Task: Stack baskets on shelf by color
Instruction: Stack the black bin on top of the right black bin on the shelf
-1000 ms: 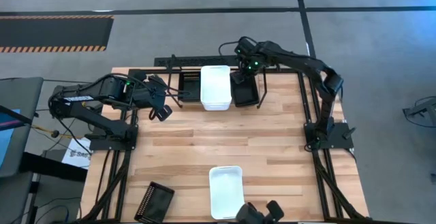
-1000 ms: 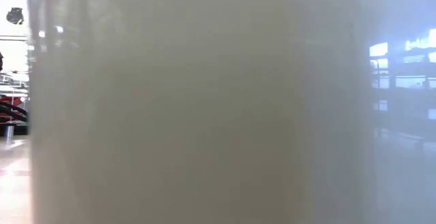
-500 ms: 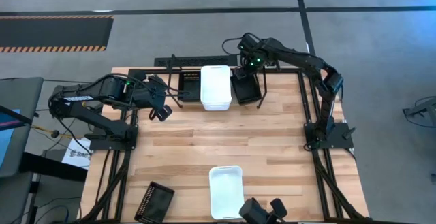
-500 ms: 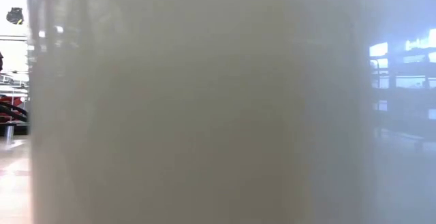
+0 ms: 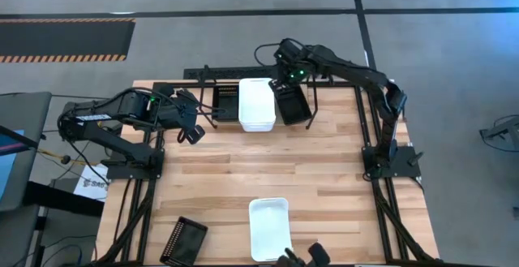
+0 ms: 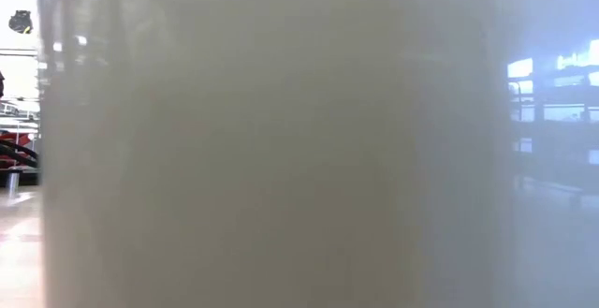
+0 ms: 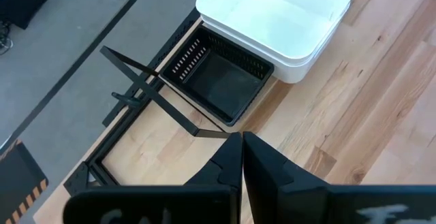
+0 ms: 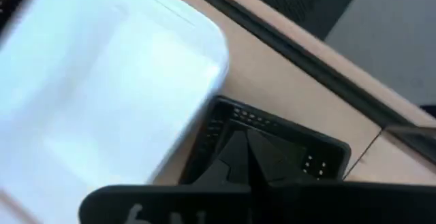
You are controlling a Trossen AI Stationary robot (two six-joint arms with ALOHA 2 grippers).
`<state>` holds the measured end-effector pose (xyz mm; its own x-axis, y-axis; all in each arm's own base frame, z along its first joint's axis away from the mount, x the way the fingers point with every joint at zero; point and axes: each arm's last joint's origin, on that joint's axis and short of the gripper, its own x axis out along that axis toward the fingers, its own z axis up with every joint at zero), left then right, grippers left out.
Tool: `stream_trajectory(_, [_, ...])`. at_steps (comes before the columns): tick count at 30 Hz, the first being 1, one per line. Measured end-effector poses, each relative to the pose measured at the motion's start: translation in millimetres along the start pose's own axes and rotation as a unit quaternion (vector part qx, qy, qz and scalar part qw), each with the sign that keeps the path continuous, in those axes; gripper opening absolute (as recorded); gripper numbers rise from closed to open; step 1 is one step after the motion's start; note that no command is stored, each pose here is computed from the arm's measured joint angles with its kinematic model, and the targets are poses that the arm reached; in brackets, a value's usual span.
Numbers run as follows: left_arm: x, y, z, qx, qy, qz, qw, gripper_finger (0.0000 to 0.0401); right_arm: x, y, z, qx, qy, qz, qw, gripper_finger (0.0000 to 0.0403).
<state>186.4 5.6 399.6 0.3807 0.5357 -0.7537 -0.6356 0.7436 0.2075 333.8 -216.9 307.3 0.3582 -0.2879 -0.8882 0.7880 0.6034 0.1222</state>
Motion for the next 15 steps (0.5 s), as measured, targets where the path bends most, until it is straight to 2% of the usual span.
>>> stream_trajectory(3, [0, 0, 0, 0.0, 0.0, 0.0, 1.0, 0.0, -14, 12, -6, -0.039, 0.025, 0.0, 0.999, 0.0002])
stream_trajectory(6, [0, 0, 0, -0.001, 0.0, 0.0, 1.0, 0.0, -29, 28, -23, -0.096, 0.089, 0.0, 0.991, 0.0002])
stream_trajectory(10, [0, 0, 0, -0.002, 0.0, 0.0, 1.0, 0.0, -37, 46, -57, -0.161, 0.199, -0.028, 0.966, 0.0001])
stream_trajectory(13, [0, 0, 0, -0.002, 0.0, 0.0, 1.0, 0.0, -34, 58, -77, -0.203, 0.233, -0.061, 0.949, 0.0001])
stream_trajectory(15, [0, 0, 0, -0.001, 0.0, 0.0, 1.0, 0.0, -28, 65, -85, -0.22, 0.234, -0.065, 0.945, 0.0001])
